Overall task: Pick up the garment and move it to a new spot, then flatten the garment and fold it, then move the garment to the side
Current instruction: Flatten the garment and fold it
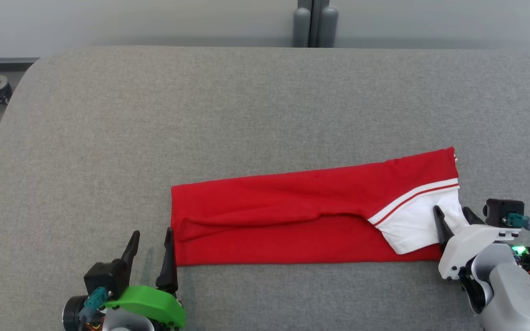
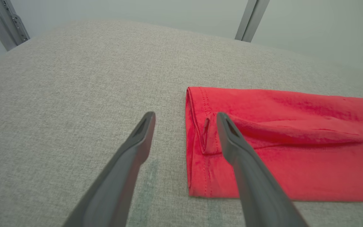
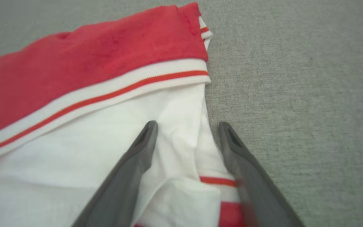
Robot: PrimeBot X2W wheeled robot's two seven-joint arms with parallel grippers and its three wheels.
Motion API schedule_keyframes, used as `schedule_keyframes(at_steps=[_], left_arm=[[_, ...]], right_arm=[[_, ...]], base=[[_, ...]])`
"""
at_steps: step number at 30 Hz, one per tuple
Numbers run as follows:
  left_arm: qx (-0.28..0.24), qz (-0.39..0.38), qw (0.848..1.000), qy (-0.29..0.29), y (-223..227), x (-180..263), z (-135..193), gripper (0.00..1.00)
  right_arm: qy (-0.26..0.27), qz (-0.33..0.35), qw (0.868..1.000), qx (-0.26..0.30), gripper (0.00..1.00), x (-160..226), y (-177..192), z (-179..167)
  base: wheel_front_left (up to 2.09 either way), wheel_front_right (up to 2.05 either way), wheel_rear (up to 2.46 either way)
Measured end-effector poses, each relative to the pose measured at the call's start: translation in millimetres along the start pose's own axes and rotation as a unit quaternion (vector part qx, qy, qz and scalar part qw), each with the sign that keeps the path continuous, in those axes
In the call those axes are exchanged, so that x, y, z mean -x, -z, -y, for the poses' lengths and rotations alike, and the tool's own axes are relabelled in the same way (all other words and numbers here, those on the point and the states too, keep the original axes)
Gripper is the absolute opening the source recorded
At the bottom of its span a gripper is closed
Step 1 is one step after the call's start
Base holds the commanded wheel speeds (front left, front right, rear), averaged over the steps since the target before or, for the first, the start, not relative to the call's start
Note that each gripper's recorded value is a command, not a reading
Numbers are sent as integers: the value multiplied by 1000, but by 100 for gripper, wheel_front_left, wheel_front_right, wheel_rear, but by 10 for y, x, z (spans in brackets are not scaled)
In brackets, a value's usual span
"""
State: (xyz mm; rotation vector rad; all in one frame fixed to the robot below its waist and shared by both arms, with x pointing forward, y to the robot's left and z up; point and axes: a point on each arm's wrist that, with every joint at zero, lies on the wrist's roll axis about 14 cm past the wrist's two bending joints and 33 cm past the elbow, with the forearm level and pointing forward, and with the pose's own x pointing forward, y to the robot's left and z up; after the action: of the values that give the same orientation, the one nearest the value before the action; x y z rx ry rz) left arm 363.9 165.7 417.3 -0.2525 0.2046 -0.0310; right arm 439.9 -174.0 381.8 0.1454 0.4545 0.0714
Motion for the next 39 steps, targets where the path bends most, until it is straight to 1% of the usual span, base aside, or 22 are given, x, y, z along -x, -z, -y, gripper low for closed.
schedule_keyframes(at_steps=[1, 3, 6, 9, 11, 13, 14, 16, 18, 19, 22, 23, 27, 30, 36, 39], left_arm=[[1, 1, 1000, 0, -4, -1, 4, 100], [1, 0, 1000, 0, -1, -1, 14, 100], [1, -2, 1000, 7, 10, -16, 66, 100], [2, -1, 1000, 12, 3, -27, 109, 100], [4, 1, 1000, 19, -4, -28, 154, 100], [5, 2, 1000, 25, -9, -22, 202, 100], [5, 2, 1000, 28, -9, -12, 225, 100], [7, 2, 999, 31, -7, 12, 255, 100], [8, 4, 999, 33, -17, 34, 279, 100], [8, 4, 999, 34, -17, 44, 292, 100], [9, 4, 999, 39, -10, 84, 327, 100], [8, 6, 999, 41, -17, 89, 341, 100], [6, 8, 999, 47, -31, 112, 384, 100], [6, 9, 999, 45, -31, 137, 371, 100], [8, 5, 999, 33, 1, 193, 293, 100], [-3, 0, 999, 34, 37, 212, 289, 100]], right_arm=[[-1, -5, 1000, -4, 0, -5, 32, -17], [0, -5, 1000, -7, 0, 0, 48, -5], [28, 16, 999, -13, 0, 62, 14, 231], [64, 48, 997, -10, 0, 149, -105, 530], [88, 84, 993, -3, 0, 220, -298, 742], [94, 121, 988, -5, 0, 255, -515, 779], [90, 140, 986, -4, 0, 268, -629, 735], [74, 180, 981, -7, 0, 308, -849, 582], [53, 212, 976, -9, 0, 383, -988, 394], [43, 218, 975, -11, 0, 415, -999, 318], [-10, 232, 973, -8, 0, 494, -1013, -86], [-35, 234, 972, -8, 0, 513, -1014, -268], [-129, 221, 967, -10, 0, 582, -916, -942], [-184, 201, 962, -10, 0, 615, -832, -1331], [-266, 171, 949, -6, 0, 601, -766, -1898], [-304, 156, 940, -1, 0, 583, -738, -2168]], base=[[0, 0, 0], [0, 0, 0], [0, 0, 0], [0, 0, 0], [0, 0, 0], [0, 0, 0], [0, 0, 0], [0, 0, 0], [0, 0, 0], [0, 0, 0], [0, 0, 0], [0, 0, 0], [0, 0, 0], [0, 0, 0], [0, 0, 0], [0, 0, 0]])
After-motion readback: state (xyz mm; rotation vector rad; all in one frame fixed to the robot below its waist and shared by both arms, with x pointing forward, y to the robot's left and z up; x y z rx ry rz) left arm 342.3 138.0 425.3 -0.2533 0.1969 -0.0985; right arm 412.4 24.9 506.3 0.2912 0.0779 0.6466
